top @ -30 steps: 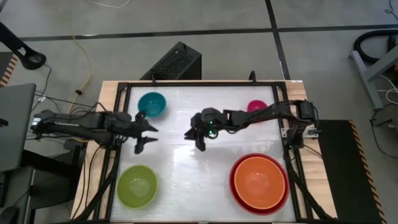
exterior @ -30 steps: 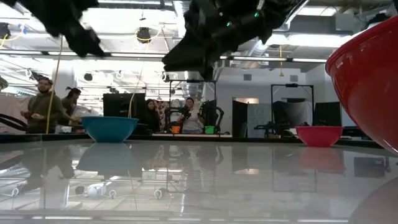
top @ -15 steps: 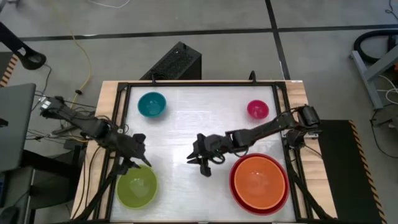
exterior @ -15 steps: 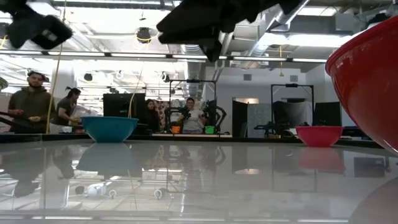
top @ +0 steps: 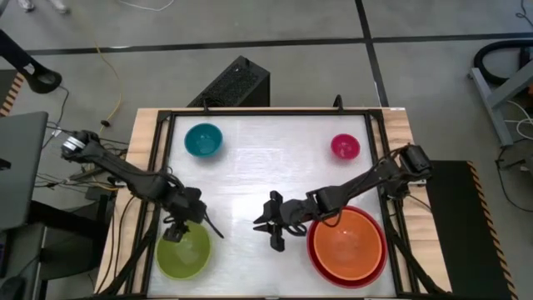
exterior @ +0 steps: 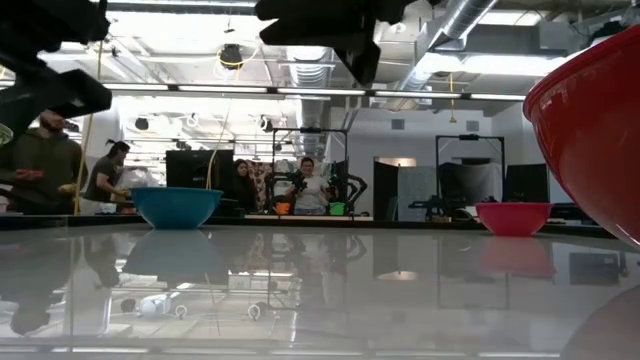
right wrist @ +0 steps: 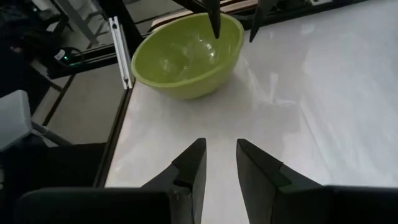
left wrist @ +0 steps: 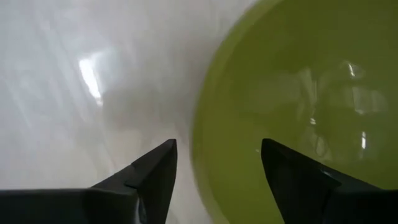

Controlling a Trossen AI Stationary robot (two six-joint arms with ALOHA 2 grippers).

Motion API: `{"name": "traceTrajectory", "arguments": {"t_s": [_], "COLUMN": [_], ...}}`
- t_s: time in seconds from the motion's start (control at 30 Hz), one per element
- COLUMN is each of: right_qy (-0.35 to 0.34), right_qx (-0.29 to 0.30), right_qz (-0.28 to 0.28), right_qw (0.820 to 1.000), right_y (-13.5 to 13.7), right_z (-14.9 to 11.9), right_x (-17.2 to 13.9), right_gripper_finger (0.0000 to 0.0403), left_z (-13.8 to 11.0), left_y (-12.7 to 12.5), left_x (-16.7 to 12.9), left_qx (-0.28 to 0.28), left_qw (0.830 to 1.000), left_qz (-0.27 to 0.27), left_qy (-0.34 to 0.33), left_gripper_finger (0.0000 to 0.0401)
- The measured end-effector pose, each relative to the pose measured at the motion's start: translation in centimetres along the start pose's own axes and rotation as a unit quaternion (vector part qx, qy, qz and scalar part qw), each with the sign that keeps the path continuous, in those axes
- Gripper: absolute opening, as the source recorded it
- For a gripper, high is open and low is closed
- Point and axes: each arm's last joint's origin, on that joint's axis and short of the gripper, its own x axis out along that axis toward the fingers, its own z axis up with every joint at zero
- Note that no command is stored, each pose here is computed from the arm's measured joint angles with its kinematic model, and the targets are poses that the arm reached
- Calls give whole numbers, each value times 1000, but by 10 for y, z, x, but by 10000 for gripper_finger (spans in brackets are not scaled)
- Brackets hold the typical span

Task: Nest bowls inside each other
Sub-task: Stack the green bowl on top of the orange bowl

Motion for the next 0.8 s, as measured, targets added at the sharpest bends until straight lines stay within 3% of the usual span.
{"name": "traceTrajectory", "arguments": {"t_s": [0.3,0.47,0.6,0.8], "right_qy": [-21,-20,-23,-26], "right_qx": [23,43,43,53], "right_qz": [-40,-31,-33,-36], "right_qw": [999,998,998,998], "right_y": [12,19,26,31], "right_z": [-5,-8,-11,-14], "right_x": [-3,-5,-6,-8], "right_gripper_finger": [111,111,111,111], "left_z": [5,7,7,6], "left_y": [4,7,8,8], "left_x": [26,41,47,48], "left_qx": [3,11,23,23], "left_qw": [998,995,993,992], "left_qz": [17,25,31,17], "left_qy": [61,95,109,121], "left_gripper_finger": [233,225,176,36]}}
